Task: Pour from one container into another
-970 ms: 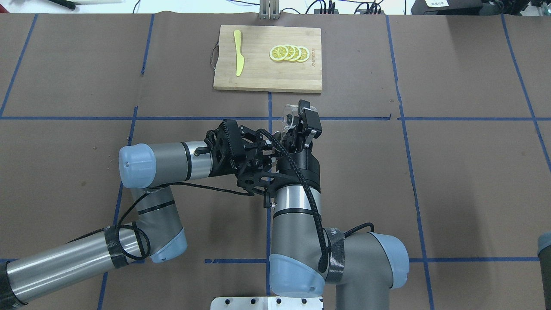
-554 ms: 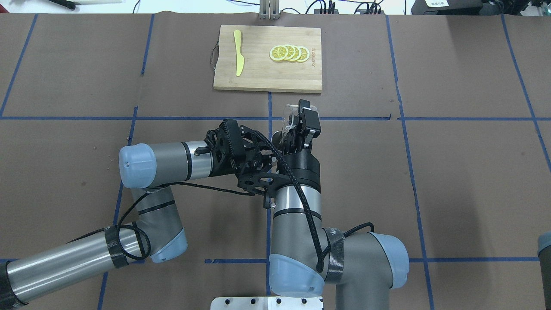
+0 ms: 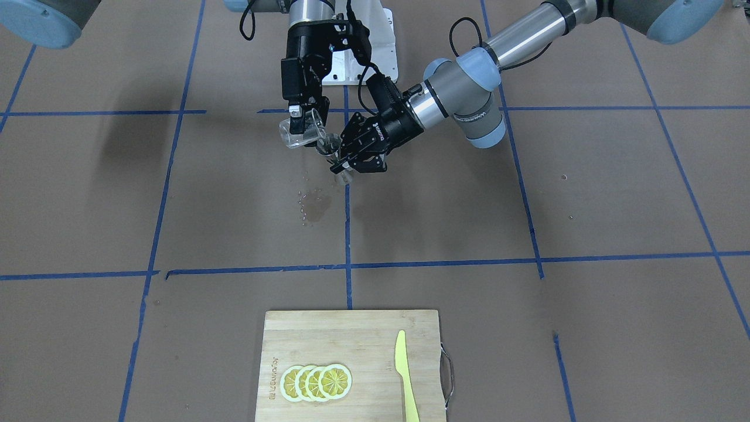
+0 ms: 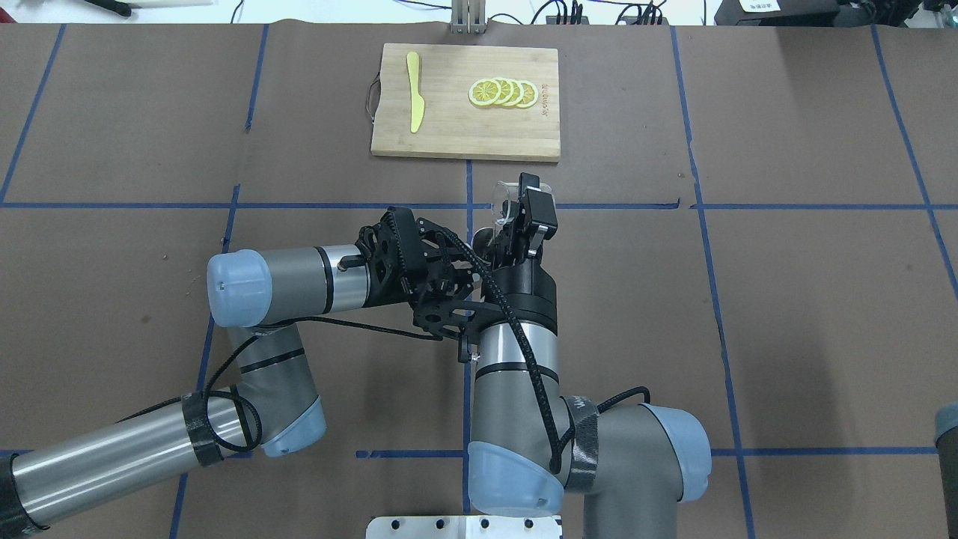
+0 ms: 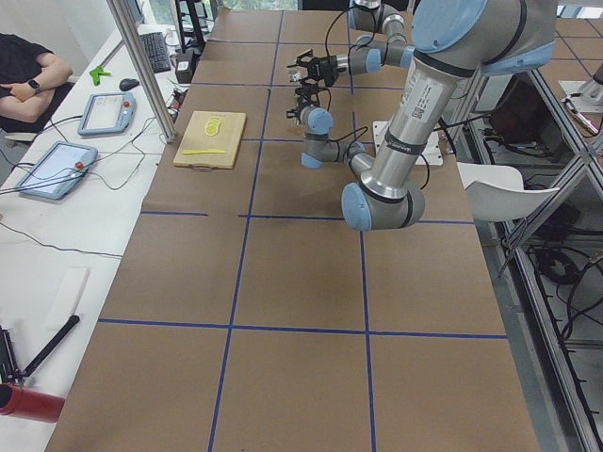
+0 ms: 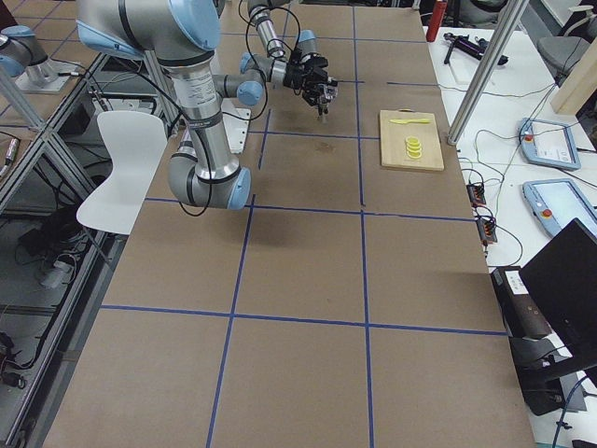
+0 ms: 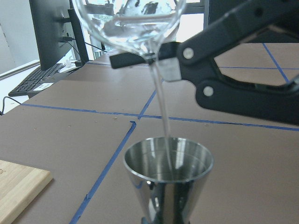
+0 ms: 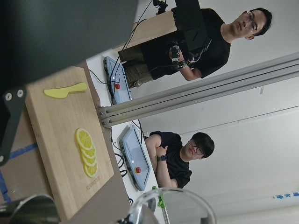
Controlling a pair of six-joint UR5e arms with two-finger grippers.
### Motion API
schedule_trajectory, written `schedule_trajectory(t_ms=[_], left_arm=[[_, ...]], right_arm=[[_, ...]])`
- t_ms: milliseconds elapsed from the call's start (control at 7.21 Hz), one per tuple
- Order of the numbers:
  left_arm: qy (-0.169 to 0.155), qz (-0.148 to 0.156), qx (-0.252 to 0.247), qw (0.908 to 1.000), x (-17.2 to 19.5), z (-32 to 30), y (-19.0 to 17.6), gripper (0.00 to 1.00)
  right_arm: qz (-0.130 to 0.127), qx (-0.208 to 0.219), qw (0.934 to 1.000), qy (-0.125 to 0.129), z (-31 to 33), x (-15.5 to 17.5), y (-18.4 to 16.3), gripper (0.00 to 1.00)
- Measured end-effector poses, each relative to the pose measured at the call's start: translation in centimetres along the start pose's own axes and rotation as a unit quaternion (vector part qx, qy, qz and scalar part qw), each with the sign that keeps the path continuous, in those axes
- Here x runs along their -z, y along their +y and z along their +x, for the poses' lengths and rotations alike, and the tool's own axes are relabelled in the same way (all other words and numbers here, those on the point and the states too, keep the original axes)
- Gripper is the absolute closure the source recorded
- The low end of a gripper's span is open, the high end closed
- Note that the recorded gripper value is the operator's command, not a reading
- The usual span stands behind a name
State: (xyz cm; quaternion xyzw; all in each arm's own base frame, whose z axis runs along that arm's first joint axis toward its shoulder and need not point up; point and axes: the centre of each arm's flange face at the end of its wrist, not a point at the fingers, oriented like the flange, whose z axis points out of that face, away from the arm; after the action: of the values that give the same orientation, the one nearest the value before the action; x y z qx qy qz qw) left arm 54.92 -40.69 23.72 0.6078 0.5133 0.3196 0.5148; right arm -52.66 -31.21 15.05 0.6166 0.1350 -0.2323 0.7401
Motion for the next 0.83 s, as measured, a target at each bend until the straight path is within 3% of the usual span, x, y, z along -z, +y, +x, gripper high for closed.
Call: schedule_trajectory(t_ms=[832], left_arm=[[0.000,-0.001,-0.001,1.0000,-0.01,0.00,0.01,1.00]], right_arm=[[0.001,0.031,0.9995,0.011,0.21,0.00,-0.03,1.00]])
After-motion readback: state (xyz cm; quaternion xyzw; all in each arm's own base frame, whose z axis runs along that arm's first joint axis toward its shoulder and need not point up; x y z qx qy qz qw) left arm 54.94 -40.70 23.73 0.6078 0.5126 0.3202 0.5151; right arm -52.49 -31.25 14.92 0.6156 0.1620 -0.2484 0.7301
